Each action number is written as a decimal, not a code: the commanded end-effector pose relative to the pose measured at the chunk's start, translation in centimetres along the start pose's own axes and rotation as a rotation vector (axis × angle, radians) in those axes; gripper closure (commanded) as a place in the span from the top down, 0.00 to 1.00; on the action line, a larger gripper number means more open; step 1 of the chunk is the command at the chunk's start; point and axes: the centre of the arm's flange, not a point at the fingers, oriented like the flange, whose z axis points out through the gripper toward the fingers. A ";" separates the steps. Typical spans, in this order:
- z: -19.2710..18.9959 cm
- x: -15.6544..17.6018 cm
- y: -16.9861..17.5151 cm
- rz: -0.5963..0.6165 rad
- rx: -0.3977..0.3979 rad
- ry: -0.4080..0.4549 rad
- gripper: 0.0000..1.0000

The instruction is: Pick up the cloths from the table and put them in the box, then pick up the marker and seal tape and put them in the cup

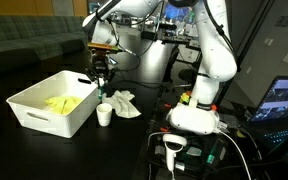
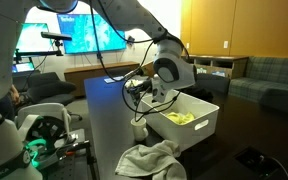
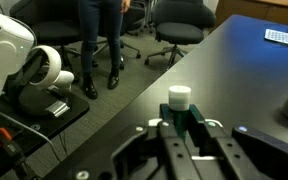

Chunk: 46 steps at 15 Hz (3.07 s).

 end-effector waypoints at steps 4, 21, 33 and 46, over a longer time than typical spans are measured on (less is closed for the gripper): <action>0.8 2.5 2.2 0.076 0.140 -0.047 0.05; -0.7 9.2 4.3 0.022 0.220 0.012 0.05; -1.3 10.6 4.1 -0.004 0.217 0.014 0.05; -0.2 7.9 7.1 -0.102 0.198 0.071 0.99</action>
